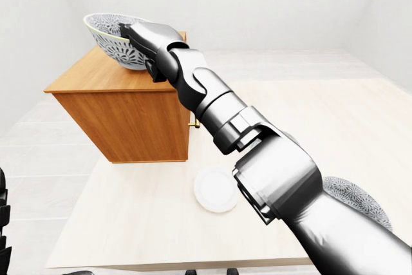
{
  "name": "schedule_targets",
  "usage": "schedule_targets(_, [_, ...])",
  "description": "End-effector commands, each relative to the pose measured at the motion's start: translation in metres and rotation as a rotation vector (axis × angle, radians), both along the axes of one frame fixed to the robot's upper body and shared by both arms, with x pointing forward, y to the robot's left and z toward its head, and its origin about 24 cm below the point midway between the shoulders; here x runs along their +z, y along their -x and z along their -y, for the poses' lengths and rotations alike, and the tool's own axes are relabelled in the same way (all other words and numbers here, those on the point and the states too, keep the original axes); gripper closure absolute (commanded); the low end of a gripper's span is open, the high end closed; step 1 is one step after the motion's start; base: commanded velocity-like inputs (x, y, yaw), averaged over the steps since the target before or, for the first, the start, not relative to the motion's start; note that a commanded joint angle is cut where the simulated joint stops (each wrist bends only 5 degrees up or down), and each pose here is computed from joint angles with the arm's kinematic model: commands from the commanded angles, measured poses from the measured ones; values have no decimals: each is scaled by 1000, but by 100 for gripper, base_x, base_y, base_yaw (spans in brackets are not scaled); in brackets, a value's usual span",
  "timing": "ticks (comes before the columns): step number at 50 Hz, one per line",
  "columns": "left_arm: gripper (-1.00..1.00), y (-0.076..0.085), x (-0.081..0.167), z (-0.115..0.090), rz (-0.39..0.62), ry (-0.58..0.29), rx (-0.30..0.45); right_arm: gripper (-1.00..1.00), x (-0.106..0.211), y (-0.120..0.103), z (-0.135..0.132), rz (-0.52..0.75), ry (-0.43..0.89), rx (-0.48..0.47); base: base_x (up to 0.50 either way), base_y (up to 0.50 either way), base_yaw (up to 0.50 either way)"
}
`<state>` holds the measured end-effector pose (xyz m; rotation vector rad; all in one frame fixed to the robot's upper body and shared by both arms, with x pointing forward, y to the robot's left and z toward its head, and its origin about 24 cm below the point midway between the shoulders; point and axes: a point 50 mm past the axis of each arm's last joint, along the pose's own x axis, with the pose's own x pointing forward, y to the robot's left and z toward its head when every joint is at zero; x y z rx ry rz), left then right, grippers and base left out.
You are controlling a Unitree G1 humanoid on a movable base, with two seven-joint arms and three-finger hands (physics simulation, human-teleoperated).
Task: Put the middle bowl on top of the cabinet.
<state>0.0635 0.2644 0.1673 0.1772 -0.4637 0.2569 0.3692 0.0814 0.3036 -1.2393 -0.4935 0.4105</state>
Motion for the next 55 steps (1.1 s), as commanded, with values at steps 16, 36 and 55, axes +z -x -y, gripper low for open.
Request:
schedule_targets(16, [-100, 0, -3, -3, -7, 13, 10, 100, -5, -2, 3, -1, 0, -13, 0, 0, 0])
schedule_targets(36, [-100, 0, -6, -3, -14, 24, 10, 18, 11, -3, 7, 26, -4, -20, 0, 0, 0])
schedule_targets(55, [-100, -2, -8, -3, -27, 30, 13, 4, 18, -1, 7, 36, -15, -14, 0, 0, 0])
